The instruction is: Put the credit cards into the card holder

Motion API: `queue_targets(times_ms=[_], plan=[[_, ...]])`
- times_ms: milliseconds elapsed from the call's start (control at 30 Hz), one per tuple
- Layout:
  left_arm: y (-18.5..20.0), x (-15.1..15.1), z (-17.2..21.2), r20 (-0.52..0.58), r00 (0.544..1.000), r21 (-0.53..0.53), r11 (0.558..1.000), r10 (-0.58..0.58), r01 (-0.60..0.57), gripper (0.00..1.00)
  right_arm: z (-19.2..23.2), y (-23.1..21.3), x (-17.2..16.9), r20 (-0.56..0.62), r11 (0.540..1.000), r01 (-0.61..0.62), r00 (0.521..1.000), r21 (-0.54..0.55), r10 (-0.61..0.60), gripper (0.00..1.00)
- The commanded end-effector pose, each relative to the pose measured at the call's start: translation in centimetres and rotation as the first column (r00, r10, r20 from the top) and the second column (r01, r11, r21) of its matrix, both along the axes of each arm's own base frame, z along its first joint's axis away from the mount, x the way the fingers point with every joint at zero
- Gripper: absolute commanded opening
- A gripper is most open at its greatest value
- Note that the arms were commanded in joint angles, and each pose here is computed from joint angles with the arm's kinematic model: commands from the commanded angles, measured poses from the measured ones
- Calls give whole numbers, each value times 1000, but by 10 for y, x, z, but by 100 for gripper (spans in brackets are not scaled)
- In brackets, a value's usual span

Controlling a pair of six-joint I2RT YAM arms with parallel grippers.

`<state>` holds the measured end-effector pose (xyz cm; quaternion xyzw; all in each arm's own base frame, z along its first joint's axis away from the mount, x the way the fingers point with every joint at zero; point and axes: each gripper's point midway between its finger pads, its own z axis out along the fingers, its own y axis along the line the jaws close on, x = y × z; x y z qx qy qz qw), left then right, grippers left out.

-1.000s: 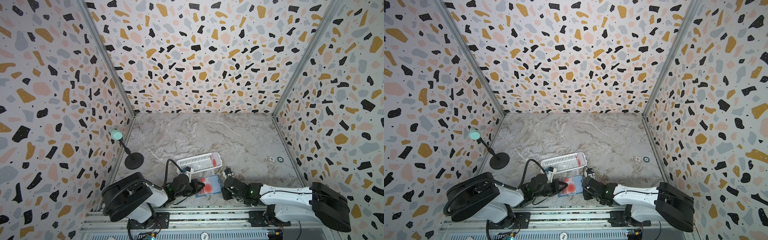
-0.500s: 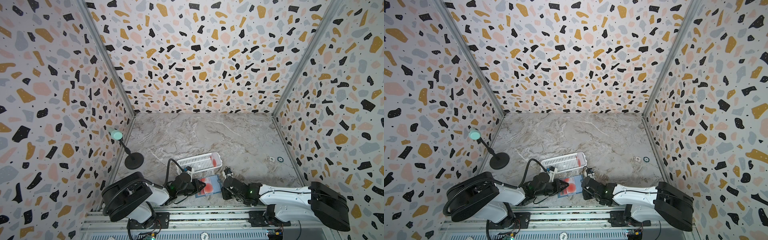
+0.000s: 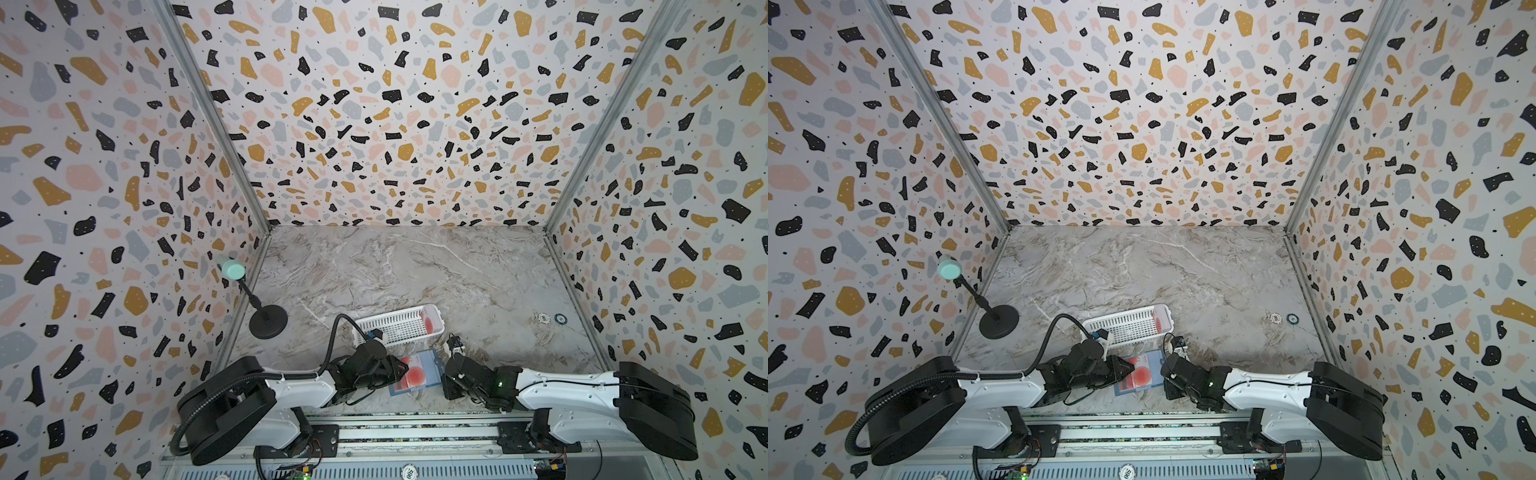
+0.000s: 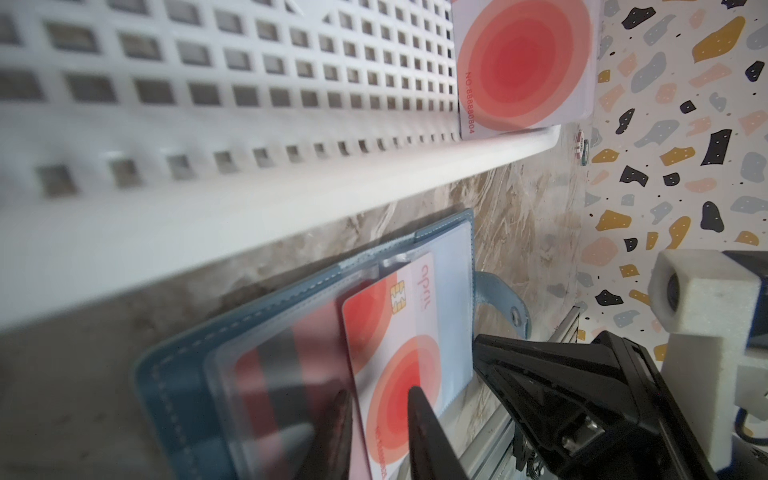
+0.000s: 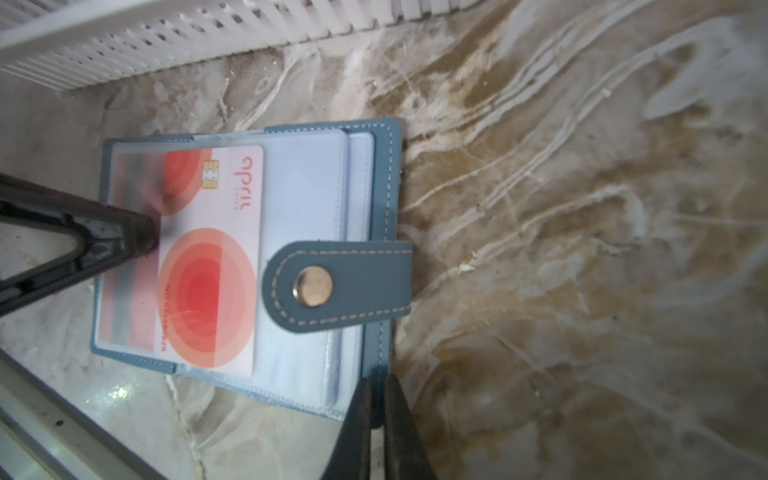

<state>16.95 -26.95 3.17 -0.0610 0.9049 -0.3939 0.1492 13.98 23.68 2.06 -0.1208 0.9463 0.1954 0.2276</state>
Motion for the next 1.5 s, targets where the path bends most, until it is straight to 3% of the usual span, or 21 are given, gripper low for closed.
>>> queue_targets(times_ms=[0, 700, 1467], plan=[[10, -10, -18, -42, 999, 96, 995, -21, 25, 27, -14, -13, -7, -35, 997, 3, 999, -75, -5, 10], [-31, -4, -1, -33, 998, -37, 998, -56, 55, 25, -13, -12, -8, -31, 998, 0, 1000, -70, -2, 9], [-41, -4, 7, -11, 997, -46, 996, -81, 81, 17, -7, -2, -9, -23, 999, -18, 1000, -32, 17, 9]])
